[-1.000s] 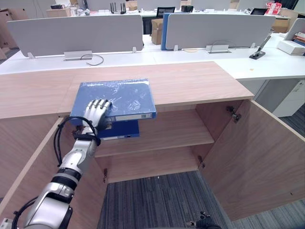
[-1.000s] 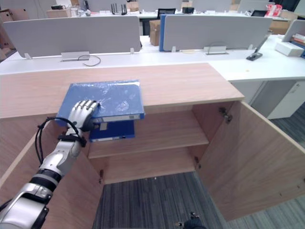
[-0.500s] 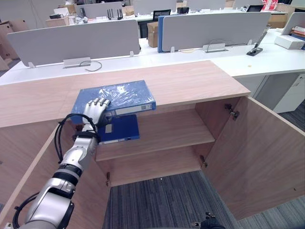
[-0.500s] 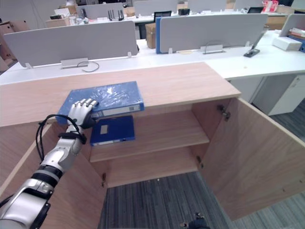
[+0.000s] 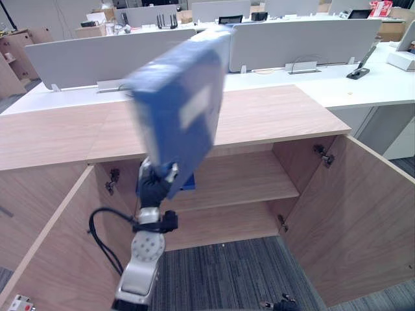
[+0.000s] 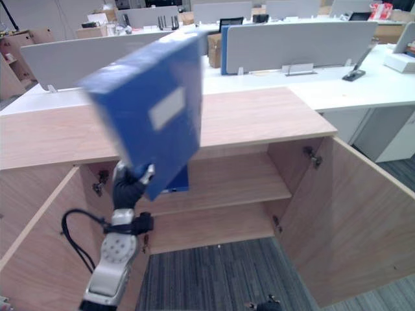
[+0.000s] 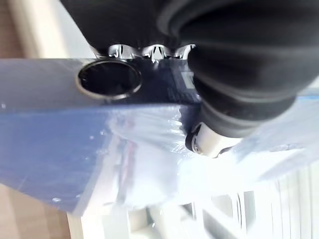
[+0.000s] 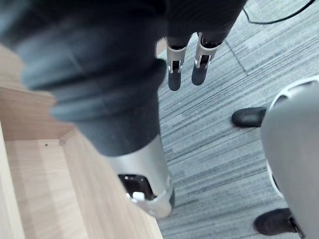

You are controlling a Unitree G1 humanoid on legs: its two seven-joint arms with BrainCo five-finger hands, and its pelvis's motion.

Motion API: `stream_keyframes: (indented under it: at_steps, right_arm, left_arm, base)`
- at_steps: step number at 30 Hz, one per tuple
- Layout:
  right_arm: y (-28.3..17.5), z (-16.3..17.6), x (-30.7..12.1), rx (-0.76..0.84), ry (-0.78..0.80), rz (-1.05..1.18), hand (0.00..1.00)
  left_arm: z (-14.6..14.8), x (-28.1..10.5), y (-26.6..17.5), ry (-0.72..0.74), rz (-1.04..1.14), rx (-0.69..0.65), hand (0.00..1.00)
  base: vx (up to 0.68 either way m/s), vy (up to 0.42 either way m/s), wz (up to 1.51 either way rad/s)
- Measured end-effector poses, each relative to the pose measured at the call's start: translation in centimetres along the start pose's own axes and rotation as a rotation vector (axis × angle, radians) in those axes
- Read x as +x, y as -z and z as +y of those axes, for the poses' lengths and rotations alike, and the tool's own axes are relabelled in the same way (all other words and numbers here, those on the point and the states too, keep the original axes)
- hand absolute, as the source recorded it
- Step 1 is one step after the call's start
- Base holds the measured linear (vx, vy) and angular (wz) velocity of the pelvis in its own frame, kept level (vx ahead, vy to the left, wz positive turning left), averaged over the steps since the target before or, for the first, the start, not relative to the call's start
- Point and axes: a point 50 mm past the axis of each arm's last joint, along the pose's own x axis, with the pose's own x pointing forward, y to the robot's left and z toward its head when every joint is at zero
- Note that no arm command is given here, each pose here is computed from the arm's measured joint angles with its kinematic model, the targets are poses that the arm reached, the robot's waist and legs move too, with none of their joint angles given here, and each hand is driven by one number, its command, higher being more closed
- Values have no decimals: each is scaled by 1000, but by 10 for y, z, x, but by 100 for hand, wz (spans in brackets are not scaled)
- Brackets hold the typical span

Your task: Walk over to the cabinet, pick up the folder, carry it to the office cabinet, place the folder inside the office cabinet, then close the office cabinet door

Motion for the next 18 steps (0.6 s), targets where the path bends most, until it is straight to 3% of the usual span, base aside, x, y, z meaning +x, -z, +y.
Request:
stream_keyframes:
  at_steps: [3, 6, 12, 18]
  right_arm:
    - [-16, 16, -10, -16, -85, -126, 0]
    - [-36, 37, -28, -23, -205, -277, 0]
    - [-96, 73, -76, 28, -472, -588, 0]
    - [-167, 78, -126, 113, -652, -912, 0]
  left_arm:
    - [24, -32, 19, -130, 180, -204, 100]
    - [37, -55, 28, -190, 286, -248, 100]
    - [33, -61, 10, -129, 234, -335, 100]
    - [28, -55, 3, -62, 192, -322, 100]
  base:
    - [-70, 15, -2]
    - [-43, 17, 1]
    - [-6, 6, 2]
    - [0, 0, 0]
